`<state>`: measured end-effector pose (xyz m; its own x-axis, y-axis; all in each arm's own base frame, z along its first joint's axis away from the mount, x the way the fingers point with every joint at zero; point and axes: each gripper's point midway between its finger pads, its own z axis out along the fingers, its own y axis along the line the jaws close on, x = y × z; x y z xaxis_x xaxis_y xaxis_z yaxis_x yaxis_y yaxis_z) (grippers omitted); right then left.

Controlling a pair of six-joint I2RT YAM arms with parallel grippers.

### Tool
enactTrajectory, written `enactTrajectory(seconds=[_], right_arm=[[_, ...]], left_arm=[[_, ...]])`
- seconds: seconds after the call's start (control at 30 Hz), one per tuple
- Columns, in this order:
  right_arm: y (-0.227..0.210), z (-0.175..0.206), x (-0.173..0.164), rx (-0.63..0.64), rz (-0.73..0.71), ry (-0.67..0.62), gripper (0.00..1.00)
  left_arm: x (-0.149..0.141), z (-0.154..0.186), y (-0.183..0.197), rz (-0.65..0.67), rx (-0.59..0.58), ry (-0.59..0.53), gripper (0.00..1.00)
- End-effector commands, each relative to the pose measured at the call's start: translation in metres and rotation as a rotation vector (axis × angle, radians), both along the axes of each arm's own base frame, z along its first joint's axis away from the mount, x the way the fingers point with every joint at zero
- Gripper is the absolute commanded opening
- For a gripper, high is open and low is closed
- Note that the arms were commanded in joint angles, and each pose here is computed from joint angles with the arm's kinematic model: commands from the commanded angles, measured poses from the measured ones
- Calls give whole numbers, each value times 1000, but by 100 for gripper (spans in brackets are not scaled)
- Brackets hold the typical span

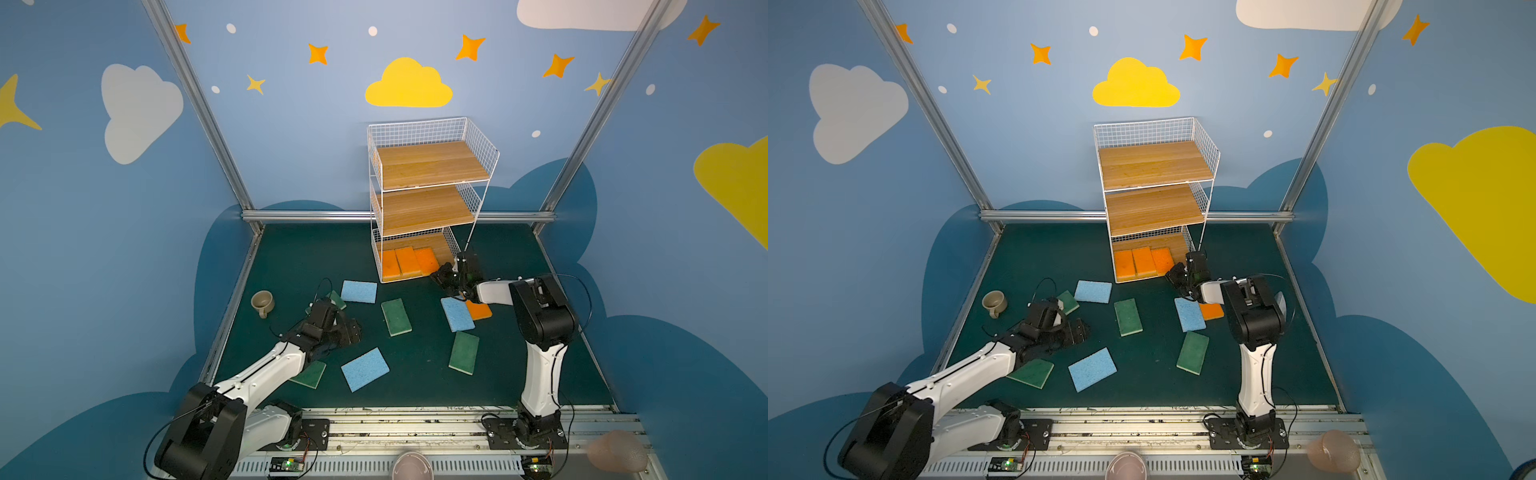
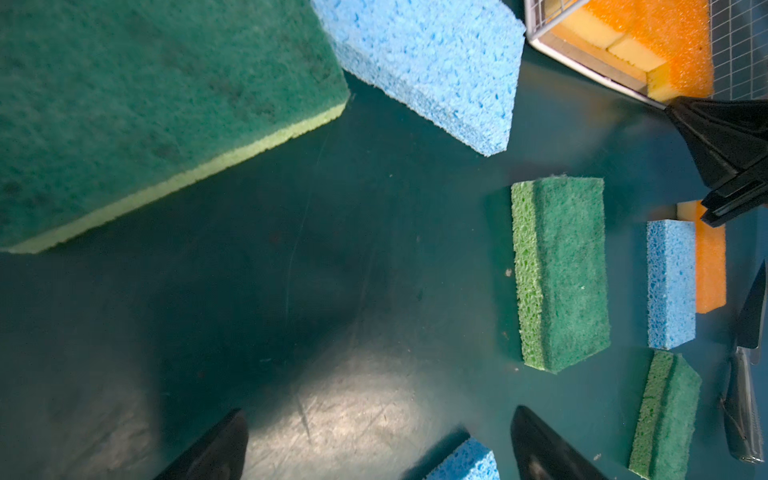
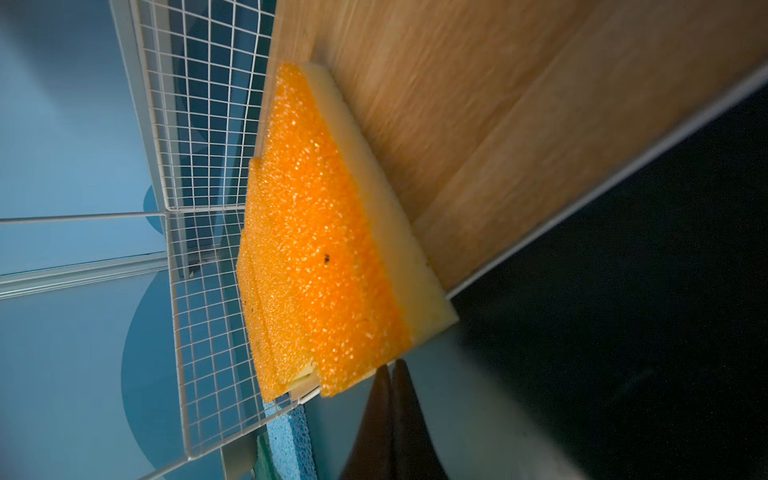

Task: Arrange cleaning sponges on a shelf
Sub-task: Move the cleaning sponge to the shelf.

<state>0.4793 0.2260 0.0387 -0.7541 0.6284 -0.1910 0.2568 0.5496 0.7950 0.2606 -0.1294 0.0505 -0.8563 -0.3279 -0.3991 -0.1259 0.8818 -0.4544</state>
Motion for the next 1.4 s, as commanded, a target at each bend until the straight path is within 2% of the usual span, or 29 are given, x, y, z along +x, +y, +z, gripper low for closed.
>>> enactTrajectory(seconds=[0.0, 0.47, 0.7, 0.93, 1.2, 1.37], right_arm=[[-10, 6, 20, 1, -35, -36, 0], [-15, 14, 33, 6, -31, -51, 5], [-17, 19, 24, -9, -14, -58, 11], [-19, 46, -1, -51, 44, -92, 27], [-31, 85, -47, -109, 135, -143, 33], [-60, 123, -59, -261, 195, -232, 52]], left_arm=[[8, 10, -3, -1, -7, -26, 98], [8, 11, -1, 5, 5, -26, 98], [4, 14, -1, -1, -1, -22, 99], [-3, 26, 5, 5, 4, -42, 100], [-4, 46, 12, 26, 19, -85, 100], [0, 61, 14, 27, 29, -122, 100]])
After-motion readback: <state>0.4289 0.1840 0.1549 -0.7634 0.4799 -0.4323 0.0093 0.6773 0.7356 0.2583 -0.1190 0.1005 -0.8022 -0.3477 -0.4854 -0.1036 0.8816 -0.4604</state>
